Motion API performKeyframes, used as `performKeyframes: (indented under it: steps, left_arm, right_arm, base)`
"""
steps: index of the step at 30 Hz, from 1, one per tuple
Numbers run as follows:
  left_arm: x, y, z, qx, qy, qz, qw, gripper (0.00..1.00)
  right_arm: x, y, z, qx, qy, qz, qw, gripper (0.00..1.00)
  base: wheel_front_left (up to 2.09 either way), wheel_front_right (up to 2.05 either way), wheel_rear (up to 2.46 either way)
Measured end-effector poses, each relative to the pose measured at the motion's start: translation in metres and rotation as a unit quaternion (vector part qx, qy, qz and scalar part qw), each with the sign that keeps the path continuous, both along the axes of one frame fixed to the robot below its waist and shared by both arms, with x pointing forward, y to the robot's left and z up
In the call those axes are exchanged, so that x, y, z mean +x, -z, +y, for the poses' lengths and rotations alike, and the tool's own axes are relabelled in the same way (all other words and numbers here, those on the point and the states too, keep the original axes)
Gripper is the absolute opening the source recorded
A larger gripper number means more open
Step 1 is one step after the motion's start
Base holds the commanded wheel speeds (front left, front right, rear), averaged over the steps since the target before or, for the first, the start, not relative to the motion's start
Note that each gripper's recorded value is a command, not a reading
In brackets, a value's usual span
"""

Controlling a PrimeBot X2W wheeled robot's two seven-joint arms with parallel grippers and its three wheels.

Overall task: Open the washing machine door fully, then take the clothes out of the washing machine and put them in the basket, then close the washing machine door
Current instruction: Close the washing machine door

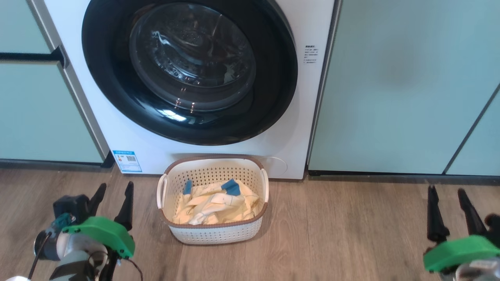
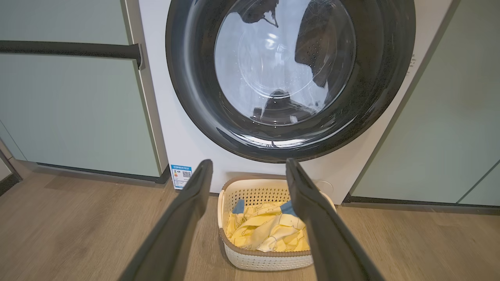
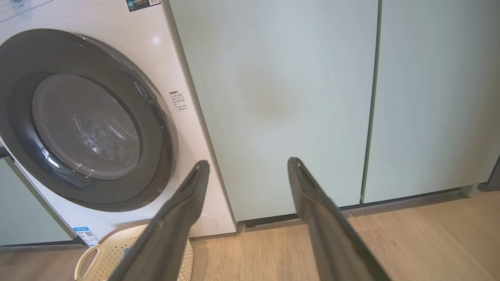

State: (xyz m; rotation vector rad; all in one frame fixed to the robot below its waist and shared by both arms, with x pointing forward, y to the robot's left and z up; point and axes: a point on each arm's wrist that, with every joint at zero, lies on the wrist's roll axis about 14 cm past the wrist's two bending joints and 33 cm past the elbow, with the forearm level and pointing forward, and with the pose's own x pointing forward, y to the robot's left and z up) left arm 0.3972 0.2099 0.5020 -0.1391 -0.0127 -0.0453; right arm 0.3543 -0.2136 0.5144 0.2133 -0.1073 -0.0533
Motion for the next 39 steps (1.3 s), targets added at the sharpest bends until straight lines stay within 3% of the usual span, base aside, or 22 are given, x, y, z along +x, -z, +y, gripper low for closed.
performKeyframes:
  steps: [7,39]
  left_arm:
    - [0.0,0.006,0.001,0.005,-0.004,0.009,1.0,1.0]
    - [0.002,0.017,-0.004,0.017,0.006,0.029,0.999,1.0]
  right_arm:
    - [-0.016,0.015,-0.003,-0.017,0.005,0.021,1.0,1.0]
    - [-0.01,0.017,0.015,-0.041,-0.023,0.025,0.999,1.0]
  base:
    - [0.0,0.0,0.0]
    - [0.0,0.0,0.0]
